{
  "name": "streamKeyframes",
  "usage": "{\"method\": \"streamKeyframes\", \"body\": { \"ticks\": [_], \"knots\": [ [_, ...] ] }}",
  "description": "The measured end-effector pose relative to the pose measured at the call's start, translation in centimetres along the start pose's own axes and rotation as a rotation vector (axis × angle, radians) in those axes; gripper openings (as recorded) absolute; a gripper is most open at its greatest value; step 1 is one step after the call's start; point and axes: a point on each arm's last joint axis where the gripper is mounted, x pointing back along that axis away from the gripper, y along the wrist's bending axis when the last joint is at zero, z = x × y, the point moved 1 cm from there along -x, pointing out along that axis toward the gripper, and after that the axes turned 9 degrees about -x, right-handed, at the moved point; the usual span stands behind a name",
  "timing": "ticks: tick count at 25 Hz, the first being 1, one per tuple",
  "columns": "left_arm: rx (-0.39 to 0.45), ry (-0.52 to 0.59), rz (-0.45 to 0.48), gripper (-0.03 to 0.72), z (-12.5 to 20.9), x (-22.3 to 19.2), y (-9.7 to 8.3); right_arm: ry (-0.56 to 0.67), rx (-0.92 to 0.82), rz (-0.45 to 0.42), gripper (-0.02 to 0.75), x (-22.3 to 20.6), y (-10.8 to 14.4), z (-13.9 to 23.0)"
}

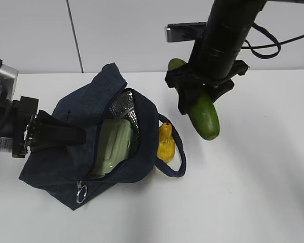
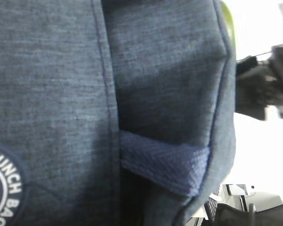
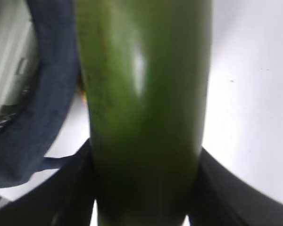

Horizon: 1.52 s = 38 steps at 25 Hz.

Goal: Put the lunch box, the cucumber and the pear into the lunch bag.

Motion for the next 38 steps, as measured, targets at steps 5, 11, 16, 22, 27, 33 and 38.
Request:
{"method": "streamKeyframes", "body": {
  "ticks": [5,11,16,22,27,33,38],
  "knots": [
    [0.000,0.000,0.000,0.001,0.0,0.0,0.0,-0.002,-0.005,-0.168,0.382,1.3,1.7,0.4],
    [0.000,0.000,0.000,0.001,0.0,0.0,0.0,0.030,-0.017,-0.325,0.382,1.1,3.2,0.8],
    [0.000,0.000,0.000,0.001,0.0,0.0,0.0,0.068,-0.056,-0.415,0.382,0.1,4.0,0.6],
    [0.000,0.000,0.000,0.001,0.0,0.0,0.0,0.153,-0.140,-0.516,0.382,-3.5,4.7,-0.1],
    [0.000,0.000,0.000,0.001,0.0,0.0,0.0,0.140,-0.201,-0.572,0.382,-5.6,5.1,-0.9],
    [0.000,0.000,0.000,0.001,0.0,0.0,0.0,0.026,-0.230,-0.636,0.382,-6.0,5.9,-2.2],
    [0.002,-0.003,-0.001,0.001,0.0,0.1,0.0,-0.018,-0.209,-0.659,0.382,-5.9,6.9,-2.4]
  ]
}}
